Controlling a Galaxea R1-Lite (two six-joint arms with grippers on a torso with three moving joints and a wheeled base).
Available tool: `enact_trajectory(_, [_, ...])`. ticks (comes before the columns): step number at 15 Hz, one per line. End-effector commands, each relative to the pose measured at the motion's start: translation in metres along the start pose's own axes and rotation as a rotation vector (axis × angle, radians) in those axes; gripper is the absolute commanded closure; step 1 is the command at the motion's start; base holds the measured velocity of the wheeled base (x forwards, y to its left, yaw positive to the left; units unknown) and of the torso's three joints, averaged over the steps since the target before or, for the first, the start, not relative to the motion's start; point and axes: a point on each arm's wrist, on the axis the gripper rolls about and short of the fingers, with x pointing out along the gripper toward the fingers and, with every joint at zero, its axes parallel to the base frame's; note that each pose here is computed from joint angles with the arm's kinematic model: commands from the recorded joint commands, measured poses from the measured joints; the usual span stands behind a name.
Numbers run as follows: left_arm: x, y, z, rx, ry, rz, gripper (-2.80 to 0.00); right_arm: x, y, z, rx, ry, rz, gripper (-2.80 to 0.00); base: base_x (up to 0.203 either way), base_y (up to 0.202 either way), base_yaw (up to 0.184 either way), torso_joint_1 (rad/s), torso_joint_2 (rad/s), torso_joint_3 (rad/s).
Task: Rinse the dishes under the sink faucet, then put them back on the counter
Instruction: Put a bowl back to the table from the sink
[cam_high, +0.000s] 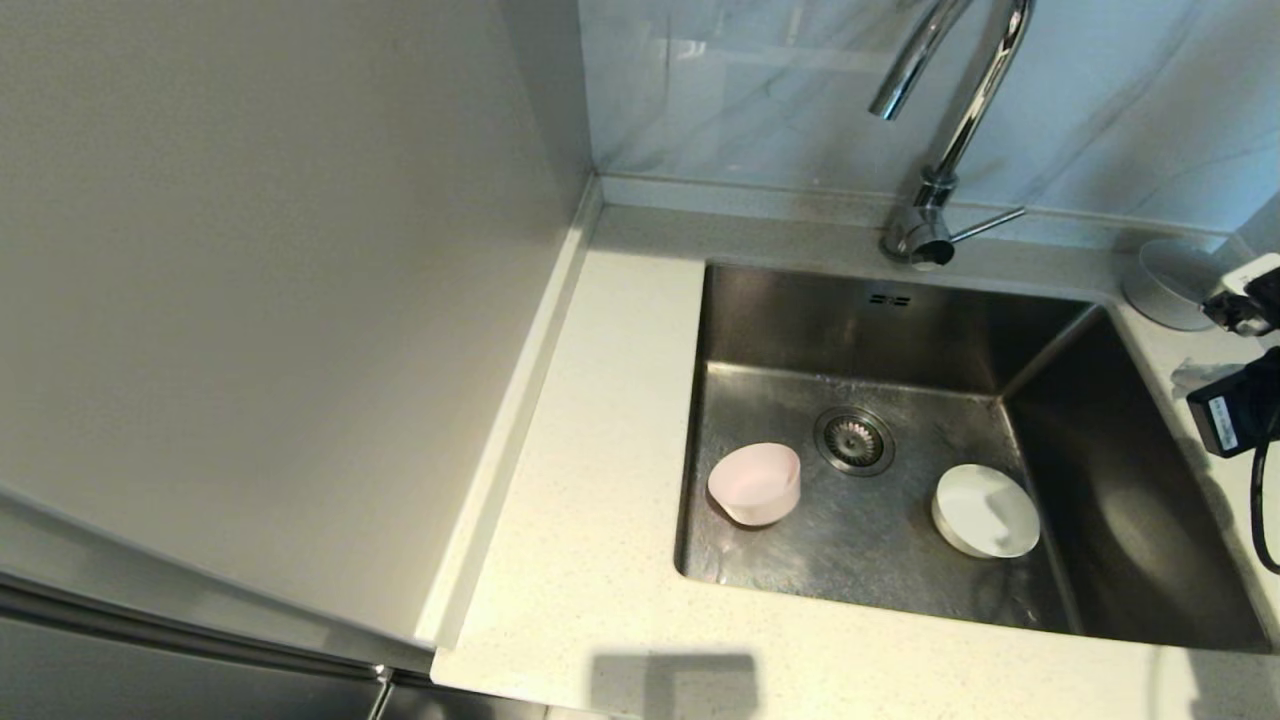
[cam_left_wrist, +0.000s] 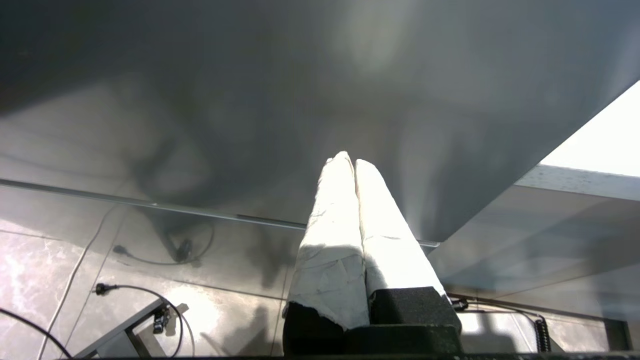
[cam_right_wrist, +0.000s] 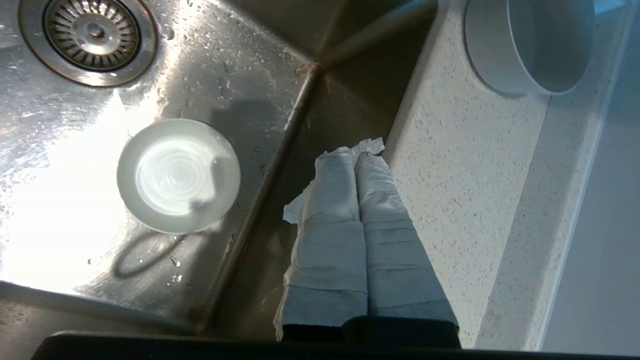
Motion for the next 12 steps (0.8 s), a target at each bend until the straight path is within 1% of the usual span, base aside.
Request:
enact_trajectory(1, [0.0,0.0,0.0,0.0,-0.004,0.0,0.0,0.004,-0.001,0.001,-0.001,0.02,0.014,0.0,0.0,0.0,0.0,0.0,0.0,0.0])
enact_trajectory(3, [0.0,0.0,0.0,0.001,-0.004,0.0,0.0,0.014,-0.005,0.007,0.002,0.072,0.054,0.0,0.0,0.0,0.0,0.0,0.0,0.0])
enact_trajectory(7, [0.0,0.0,0.0,0.0,-0.004,-0.001,0.0,0.042,-0.004,0.026,0.029,0.206,0.177,0.0,0.0,0.0,0.0,0.0,0.0,0.0])
enact_trajectory(9, [0.0,0.0,0.0,0.0,-0.004,0.0,0.0,0.061,0.016,0.028,0.01,0.286,0.277,0.0,0.0,0.0,0.0,0.0,0.0,0.0])
enact_trajectory(10, [0.0,0.0,0.0,0.0,-0.004,-0.001,0.0,0.07,0.027,0.027,-0.005,0.307,0.309,0.0,0.0,0.0,0.0,0.0,0.0,0.0])
enact_trajectory(12, [0.0,0.0,0.0,0.0,-0.004,0.0,0.0,0.089,0.043,0.019,-0.046,0.352,0.347,0.0,0.0,0.0,0.0,0.0,0.0,0.0])
